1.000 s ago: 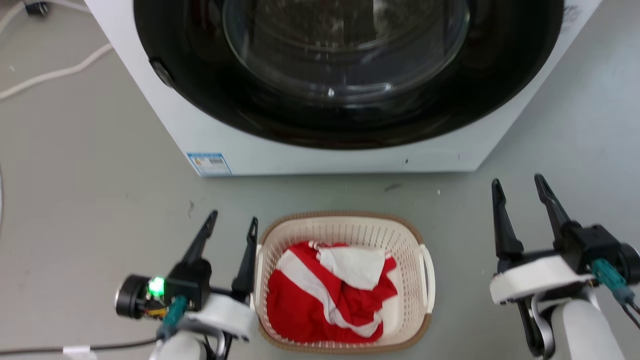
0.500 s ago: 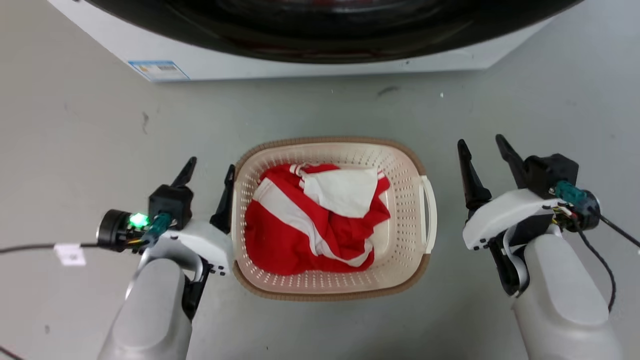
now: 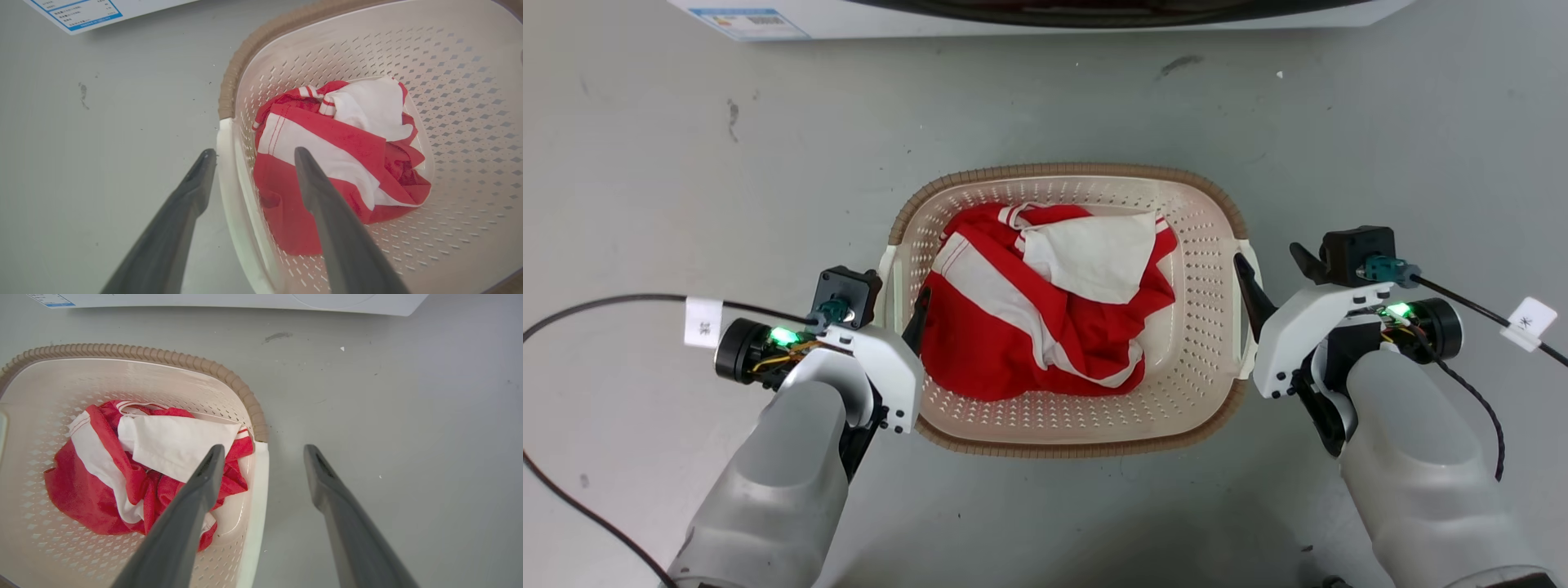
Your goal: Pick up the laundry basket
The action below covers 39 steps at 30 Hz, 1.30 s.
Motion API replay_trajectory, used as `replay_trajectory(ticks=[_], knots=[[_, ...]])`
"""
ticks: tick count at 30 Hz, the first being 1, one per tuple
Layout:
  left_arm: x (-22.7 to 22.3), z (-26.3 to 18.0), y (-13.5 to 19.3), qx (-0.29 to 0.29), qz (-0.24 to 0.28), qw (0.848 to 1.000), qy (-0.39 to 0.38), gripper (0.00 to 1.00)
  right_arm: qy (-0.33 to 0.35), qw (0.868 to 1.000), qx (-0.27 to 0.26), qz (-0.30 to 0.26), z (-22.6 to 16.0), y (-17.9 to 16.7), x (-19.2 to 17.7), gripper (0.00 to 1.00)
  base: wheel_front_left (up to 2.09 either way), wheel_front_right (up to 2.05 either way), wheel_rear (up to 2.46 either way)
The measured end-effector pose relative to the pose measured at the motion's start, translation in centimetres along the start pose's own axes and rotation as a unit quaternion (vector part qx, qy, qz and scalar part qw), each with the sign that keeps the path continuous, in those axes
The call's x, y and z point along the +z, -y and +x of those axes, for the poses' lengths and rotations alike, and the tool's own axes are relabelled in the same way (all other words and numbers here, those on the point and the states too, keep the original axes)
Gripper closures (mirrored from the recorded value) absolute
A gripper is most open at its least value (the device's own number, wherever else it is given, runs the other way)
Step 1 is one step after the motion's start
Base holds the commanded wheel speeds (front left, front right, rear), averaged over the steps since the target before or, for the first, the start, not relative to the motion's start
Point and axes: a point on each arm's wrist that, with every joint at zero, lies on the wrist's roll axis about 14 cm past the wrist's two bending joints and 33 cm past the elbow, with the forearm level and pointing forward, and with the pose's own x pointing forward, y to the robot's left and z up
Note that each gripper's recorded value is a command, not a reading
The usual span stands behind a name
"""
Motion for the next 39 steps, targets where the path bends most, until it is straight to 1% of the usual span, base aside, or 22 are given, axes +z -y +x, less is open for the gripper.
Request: replay_trajectory(ticks=[4, 9, 14, 17, 23, 28, 36, 37, 38, 39], knots=[[-1.4, 0.5, -0.1, -0.006, -0.002, 0.999, -0.037, 0.00, -0.046, 0.999, 0.004, 0.006, 0.8, -0.2, -1.8, 0.00, 0.00, 0.00, 0.00], [-2.0, 1.1, -0.6, -0.009, 0.006, 0.998, -0.060, 0.00, -0.100, 0.995, 0.010, 0.013, 1.7, -0.6, -3.6, 0.00, 0.00, 0.00, 0.00], [-2.9, 1.6, -0.2, -0.021, 0.006, 0.995, -0.093, 0.00, -0.148, 0.989, 0.012, 0.009, 2.4, -0.7, -4.9, 0.00, 0.00, 0.00, 0.00], [-3.1, 1.9, -0.4, -0.021, -0.004, 0.994, -0.105, 0.00, -0.178, 0.984, 0.016, -0.001, 2.6, -0.8, -5.9, 0.00, 0.00, 0.00, 0.00], [-3.6, 2.5, -0.8, -0.033, 0.013, 0.990, -0.133, 0.00, -0.196, 0.980, 0.015, 0.014, 3.3, -0.8, -6.3, 0.00, 0.00, 0.00, 0.00], [-4.2, 2.7, -0.9, -0.037, 0.012, 0.988, -0.146, 0.00, -0.213, 0.977, 0.014, 0.016, 3.5, -0.7, -7.1, 0.00, 0.00, 0.00, 0.00], [-4.9, 2.8, -0.7, -0.045, 0.011, 0.987, -0.156, 0.00, -0.220, 0.975, 0.017, 0.018, 3.9, -0.9, -7.7, 0.00, 0.00, 0.00, 0.00], [-4.9, 2.8, -0.7, -0.045, 0.007, 0.987, -0.157, 0.44, -0.220, 0.975, 0.017, 0.019, 3.9, -1.0, -7.8, 0.00, 0.00, 0.00, 0.00], [-5.0, 2.8, -0.6, -0.044, -0.002, 0.986, -0.162, 1.00, -0.225, 0.974, 0.018, 0.019, 3.8, -1.0, -7.9, 0.76, 0.00, 0.00, 0.00], [-5.0, 2.8, -0.3, -0.045, -0.013, 0.985, -0.163, 1.00, -0.228, 0.973, 0.020, 0.018, 3.9, -1.2, -8.1, 1.00, 0.00, 0.00, 0.00]])
